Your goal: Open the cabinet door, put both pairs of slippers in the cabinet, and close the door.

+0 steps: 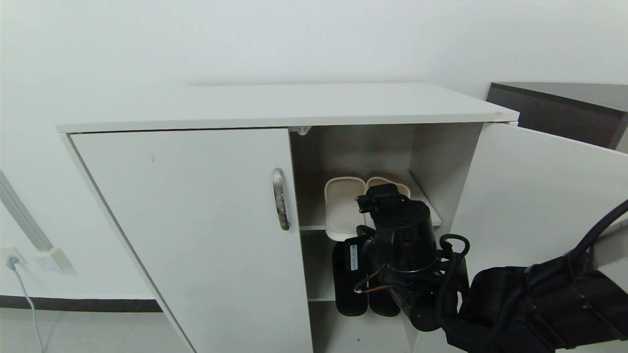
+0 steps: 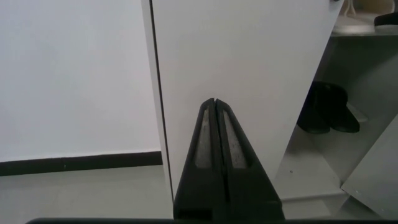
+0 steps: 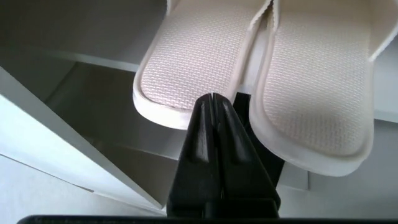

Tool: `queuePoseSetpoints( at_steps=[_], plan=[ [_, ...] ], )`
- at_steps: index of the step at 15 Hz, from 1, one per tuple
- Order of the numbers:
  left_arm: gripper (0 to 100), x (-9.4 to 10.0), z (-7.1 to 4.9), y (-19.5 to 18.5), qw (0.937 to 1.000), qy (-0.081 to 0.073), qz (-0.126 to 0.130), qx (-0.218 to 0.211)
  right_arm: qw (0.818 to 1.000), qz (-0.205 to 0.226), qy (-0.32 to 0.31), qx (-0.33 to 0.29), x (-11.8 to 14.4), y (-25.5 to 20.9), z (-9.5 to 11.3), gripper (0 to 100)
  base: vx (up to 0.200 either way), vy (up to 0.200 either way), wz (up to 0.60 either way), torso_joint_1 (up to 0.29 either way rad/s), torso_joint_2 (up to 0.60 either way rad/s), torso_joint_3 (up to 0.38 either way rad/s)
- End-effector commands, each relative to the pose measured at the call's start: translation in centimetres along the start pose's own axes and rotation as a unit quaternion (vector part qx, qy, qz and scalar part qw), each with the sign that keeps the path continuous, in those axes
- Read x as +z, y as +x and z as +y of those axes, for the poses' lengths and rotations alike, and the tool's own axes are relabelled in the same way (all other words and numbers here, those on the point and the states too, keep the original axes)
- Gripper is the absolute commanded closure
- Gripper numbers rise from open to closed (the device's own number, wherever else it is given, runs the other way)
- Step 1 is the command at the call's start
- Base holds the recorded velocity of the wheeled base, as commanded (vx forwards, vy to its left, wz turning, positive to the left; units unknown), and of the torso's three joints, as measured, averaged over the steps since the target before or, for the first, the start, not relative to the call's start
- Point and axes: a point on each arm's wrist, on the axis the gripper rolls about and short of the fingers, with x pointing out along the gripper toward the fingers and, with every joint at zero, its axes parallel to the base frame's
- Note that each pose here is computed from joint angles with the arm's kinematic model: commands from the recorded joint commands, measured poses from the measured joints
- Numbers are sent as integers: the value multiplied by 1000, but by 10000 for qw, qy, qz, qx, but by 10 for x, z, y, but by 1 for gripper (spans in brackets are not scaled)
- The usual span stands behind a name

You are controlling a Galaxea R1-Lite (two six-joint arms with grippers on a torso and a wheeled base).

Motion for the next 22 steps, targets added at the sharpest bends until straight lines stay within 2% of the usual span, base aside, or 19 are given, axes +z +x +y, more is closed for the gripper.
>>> queuePoseSetpoints(
  at_steps=[1, 18, 22],
  plan=[
    [100, 0, 0, 0, 10000, -4, 6, 1, 10000, 40, -34, -7, -3, 2, 1, 100, -200, 0, 0, 12, 2, 2],
    [100, 0, 0, 0, 10000, -4, 6, 1, 9999, 64, -123, -56, -13, 4, -5, 100, -200, 0, 0, 3, 2, 2],
    [100, 0, 0, 0, 10000, -4, 6, 1, 9997, 56, -237, -60, -18, 5, -8, 100, 0, 0, 0, 0, 0, 0]
  ],
)
